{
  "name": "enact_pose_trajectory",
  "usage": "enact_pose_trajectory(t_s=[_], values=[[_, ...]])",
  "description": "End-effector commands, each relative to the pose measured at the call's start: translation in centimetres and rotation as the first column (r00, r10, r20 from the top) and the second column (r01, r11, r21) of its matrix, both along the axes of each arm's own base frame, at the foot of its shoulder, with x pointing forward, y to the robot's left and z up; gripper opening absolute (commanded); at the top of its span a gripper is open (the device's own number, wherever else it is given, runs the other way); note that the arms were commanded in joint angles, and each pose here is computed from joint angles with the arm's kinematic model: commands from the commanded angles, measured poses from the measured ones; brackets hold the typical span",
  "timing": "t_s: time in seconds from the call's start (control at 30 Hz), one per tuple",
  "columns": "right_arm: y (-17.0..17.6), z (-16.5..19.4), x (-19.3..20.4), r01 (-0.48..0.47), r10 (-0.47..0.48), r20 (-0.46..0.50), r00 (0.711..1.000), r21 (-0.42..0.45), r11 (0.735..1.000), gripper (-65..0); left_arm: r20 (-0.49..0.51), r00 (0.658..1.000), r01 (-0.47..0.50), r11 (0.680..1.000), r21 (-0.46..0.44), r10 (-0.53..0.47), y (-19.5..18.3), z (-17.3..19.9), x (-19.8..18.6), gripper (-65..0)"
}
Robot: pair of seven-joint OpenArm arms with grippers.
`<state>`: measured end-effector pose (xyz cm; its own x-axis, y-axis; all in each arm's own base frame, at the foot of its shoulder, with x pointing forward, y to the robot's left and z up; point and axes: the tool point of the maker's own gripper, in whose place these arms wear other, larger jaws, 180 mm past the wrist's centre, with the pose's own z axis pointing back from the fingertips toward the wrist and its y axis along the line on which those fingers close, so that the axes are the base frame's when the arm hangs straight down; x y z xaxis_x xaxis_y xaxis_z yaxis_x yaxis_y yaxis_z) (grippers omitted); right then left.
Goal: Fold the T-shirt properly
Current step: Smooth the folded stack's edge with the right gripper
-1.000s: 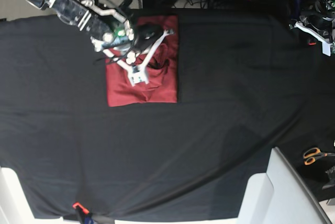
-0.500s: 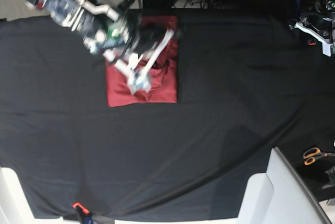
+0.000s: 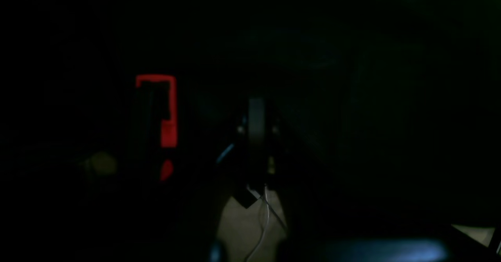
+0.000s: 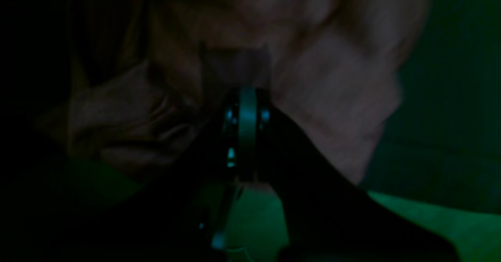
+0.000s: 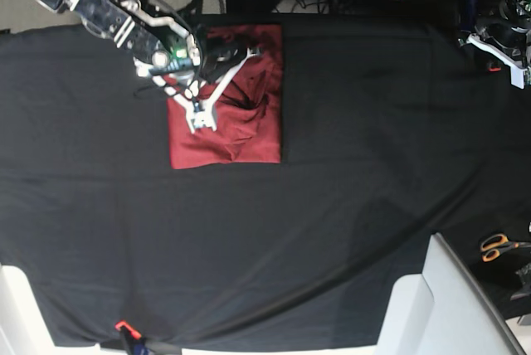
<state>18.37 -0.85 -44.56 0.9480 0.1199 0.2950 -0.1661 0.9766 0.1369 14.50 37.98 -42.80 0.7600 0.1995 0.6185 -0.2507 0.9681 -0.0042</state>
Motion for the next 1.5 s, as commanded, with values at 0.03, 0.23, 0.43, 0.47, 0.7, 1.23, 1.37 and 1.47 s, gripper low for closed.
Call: enact_pose_trajectory(t_s=[0.03, 0.23, 0.43, 0.47, 0.7, 1.23, 1.37, 1.47], values=[[0.7, 1.2, 0.5, -0.002, 0.000, 0.036, 0.999, 0.034, 0.999, -64.7, 0.032, 0.999, 0.006, 1.000, 0.024, -0.006, 0.8, 1.1, 0.7, -65.0], [1.4, 1.2, -1.7, -0.006, 0.006, 0.004, 1.000, 0.064, 0.998, -64.7, 0.034, 0.999, 0.006, 1.000, 0.024, -0.006, 0.8, 1.1, 0.7, -65.0], [1.6, 0.6, -3.8, -0.003, 0.005, -0.040, 0.999, 0.070, 0.998, -64.7, 0.034, 0.999, 0.006, 1.000, 0.024, -0.006, 0.8, 1.1, 0.7, -65.0], [1.6, 0.7, -3.8, -0.003, 0.006, -0.039, 0.999, 0.073, 0.997, -64.7, 0.034, 0.999, 0.006, 1.000, 0.024, -0.006, 0.8, 1.1, 0.7, -65.0], [2.7, 3.0, -2.8, -0.016, 0.015, 0.014, 1.000, 0.130, 0.991, -64.8, 0.034, 0.999, 0.006, 1.000, 0.024, -0.006, 0.8, 1.1, 0.7, -65.0], [-2.9, 0.6, 4.2, 0.135, -0.134, 0.098, 0.986, -0.008, 0.991, -64.5, -0.022, 0.999, 0.030, 0.996, 0.085, -0.028, 1.3, 0.7, 0.0, -65.0], [-3.9, -0.6, 4.3, 0.149, -0.145, 0.083, 0.986, -0.048, 0.988, -64.5, -0.031, 0.999, 0.035, 0.995, 0.093, -0.032, 1.3, 0.6, -0.1, -65.0], [-4.2, -0.6, 5.1, 0.157, -0.150, 0.117, 0.982, -0.053, 0.986, -64.5, -0.031, 0.999, 0.035, 0.995, 0.093, -0.032, 1.3, 0.6, -0.1, -65.0]])
